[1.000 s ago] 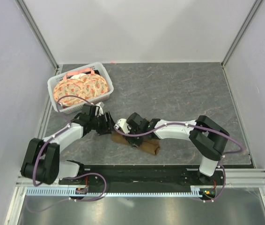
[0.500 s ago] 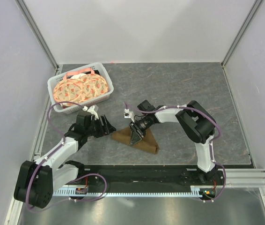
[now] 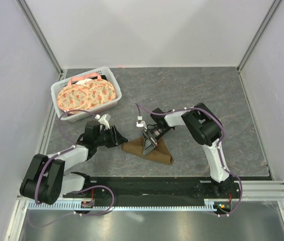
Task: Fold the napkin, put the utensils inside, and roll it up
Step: Roll the napkin with the utensil
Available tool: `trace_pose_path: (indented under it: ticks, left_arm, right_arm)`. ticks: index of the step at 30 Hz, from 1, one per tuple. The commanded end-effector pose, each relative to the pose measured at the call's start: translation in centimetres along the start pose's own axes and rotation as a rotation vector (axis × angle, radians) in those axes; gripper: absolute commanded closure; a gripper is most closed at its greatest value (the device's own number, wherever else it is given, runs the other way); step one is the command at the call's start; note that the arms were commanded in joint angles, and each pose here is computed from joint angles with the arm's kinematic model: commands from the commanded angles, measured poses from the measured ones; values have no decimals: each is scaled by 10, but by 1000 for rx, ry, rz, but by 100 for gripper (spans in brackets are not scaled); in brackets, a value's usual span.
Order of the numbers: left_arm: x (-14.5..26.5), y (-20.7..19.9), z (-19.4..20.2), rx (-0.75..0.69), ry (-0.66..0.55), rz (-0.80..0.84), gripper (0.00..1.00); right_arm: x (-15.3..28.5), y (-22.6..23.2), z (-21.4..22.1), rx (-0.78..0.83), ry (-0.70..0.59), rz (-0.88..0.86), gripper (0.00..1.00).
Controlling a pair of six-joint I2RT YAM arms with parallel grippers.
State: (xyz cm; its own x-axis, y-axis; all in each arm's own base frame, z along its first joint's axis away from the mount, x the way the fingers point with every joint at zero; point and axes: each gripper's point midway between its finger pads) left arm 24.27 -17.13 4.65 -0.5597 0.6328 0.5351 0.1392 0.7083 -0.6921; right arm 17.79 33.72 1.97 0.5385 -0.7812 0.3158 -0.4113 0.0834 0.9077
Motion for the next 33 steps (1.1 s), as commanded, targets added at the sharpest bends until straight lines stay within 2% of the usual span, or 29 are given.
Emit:
trace_pose_path:
  ticks: [1,3,4,6,8,10,11,13,17,21,25,26,27,29,33]
  left_arm:
    - [-10,-13,2,-37,29,98,63]
    - [-13,-14,1,-38,42,105,72]
    - [-15,-12,4,-32,58,102,80]
    - [-17,-14,6,-34,77,113,84]
    - [-19,-12,10,-24,98,111,92]
    - [-21,-11,11,-20,109,102,98]
    - [-22,-5,16,-6,130,74,98]
    - [-25,-3,15,-4,145,54,98]
    - [-28,9,20,25,188,-4,98]
    - [-32,10,20,51,212,-24,98]
    - [-31,11,20,88,240,-57,98]
    - [-31,13,21,97,246,-71,98]
    - [-32,11,17,99,242,-74,98]
    - [-30,13,18,110,258,-97,98]
    - [-30,10,16,112,266,-101,98]
  right_arm:
    - [0,-22,9,21,31,57,79]
    - [0,-23,8,27,34,73,78]
    - [1,-23,7,30,34,83,78]
    - [4,-21,3,36,32,107,74]
    - [8,-20,-2,53,27,151,73]
    - [13,-17,-9,61,19,199,68]
    - [15,-16,-13,70,14,218,58]
    - [25,-12,-21,95,0,297,47]
    - [47,-4,-40,150,-53,472,38]
    - [73,11,-61,251,-144,659,32]
    - [95,37,-73,440,-242,914,27]
    - [80,39,-59,490,-199,946,25]
    - [89,37,-61,520,-211,1050,25]
    - [76,42,-46,573,-170,1094,23]
    - [70,33,-25,580,-124,1195,20]
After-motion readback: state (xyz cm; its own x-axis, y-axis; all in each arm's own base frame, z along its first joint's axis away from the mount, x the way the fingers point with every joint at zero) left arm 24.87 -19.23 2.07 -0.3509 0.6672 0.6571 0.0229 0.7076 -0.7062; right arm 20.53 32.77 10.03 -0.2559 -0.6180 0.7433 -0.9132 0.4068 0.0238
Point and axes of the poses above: each gripper's point midway between its finger pads, its own x axis back along the fingers, its own y axis along the line the jaws close on, z = x × y, and after that the axes turned 3 degrees about x, right-handed
